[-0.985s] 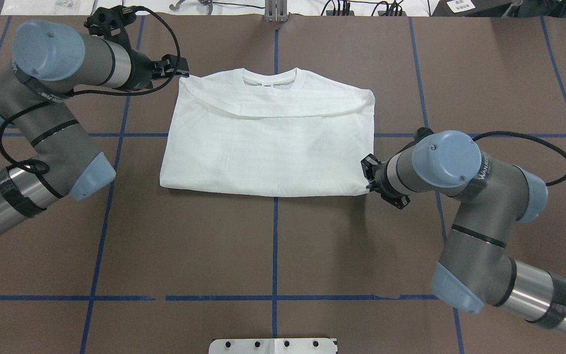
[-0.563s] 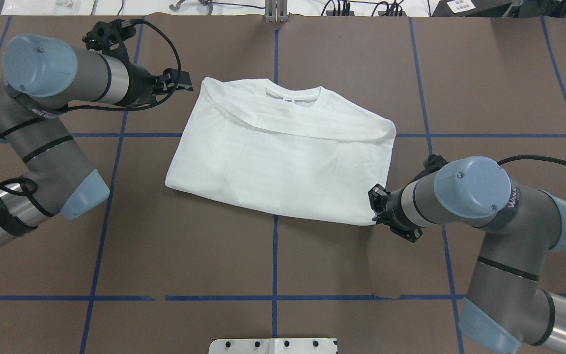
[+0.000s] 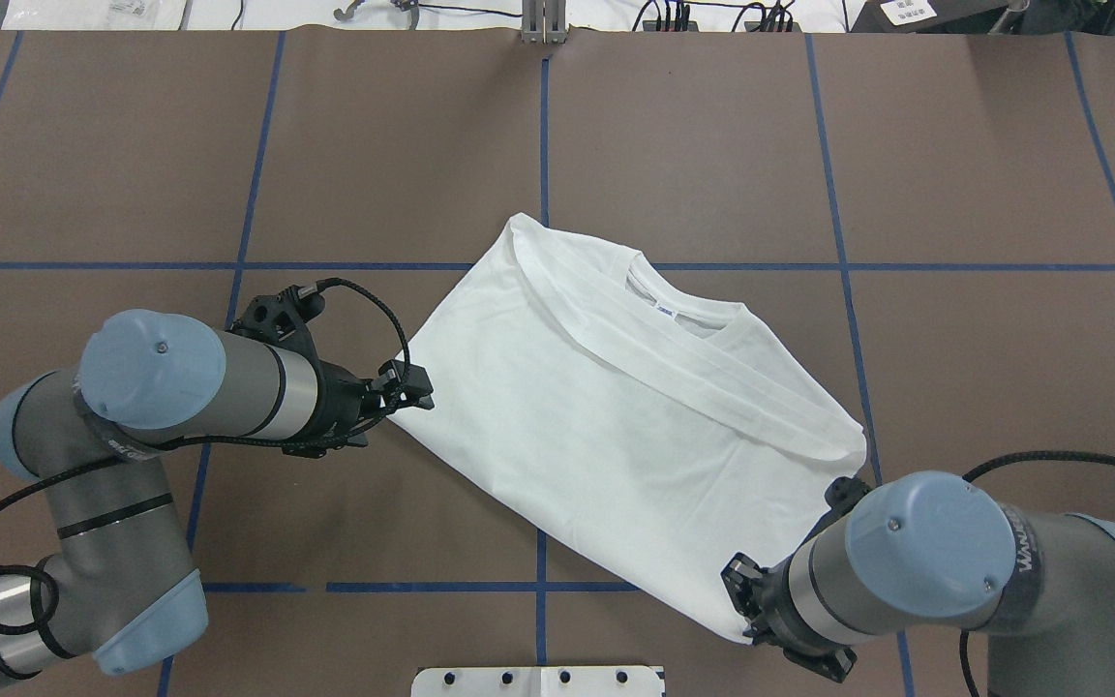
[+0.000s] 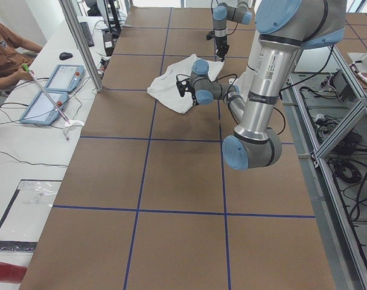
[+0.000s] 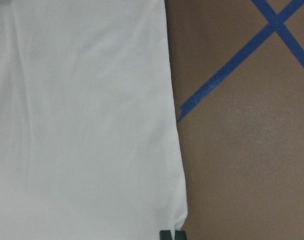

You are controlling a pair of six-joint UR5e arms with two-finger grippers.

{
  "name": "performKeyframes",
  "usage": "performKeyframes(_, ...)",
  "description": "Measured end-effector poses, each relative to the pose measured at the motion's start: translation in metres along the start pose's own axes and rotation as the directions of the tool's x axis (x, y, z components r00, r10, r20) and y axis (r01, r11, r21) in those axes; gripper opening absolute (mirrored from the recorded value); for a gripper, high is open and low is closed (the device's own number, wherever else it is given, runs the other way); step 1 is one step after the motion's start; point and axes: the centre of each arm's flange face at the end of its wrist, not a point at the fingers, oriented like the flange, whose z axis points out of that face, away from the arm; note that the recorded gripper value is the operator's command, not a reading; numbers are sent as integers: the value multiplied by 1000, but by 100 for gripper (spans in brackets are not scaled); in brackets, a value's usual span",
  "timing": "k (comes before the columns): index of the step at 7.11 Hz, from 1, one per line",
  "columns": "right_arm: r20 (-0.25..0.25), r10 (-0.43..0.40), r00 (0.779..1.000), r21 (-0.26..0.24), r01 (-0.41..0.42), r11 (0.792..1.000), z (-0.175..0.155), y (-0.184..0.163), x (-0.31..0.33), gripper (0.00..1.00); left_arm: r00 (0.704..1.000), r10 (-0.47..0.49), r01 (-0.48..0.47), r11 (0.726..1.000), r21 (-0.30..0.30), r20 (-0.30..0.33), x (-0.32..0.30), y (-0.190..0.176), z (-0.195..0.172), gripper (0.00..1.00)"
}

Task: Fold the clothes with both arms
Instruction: 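Rotate the folded shirt with both grippers, pulling it toward the robot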

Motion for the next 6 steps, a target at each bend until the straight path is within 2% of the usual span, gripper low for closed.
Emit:
performKeyframes(2, -61, -20, 998, -30, 18, 999, 13, 26, 30, 0, 1000, -5, 6, 1000, -12, 19, -2, 7, 10, 84)
performKeyframes(3, -80, -31, 996, -35, 28, 999, 17, 32, 39, 0, 1000, -6, 7, 1000, -13, 29, -3, 8, 17, 78)
performKeyframes(4, -89, -38, 995, -39, 34, 999, 20, 36, 43, 16, 999, -6, 6, 1000, -16, 36, -2, 10, 23, 74)
performKeyframes(5, -90, -41, 995, -43, 38, 998, 20, 38, 44, 16, 999, -2, 3, 1000, -25, 41, -2, 15, 28, 71)
performKeyframes(6, -87, -40, 995, -45, 37, 998, 18, 39, 45, 99, 999, 3, -1, 999, -35, 47, -3, 22, 32, 70)
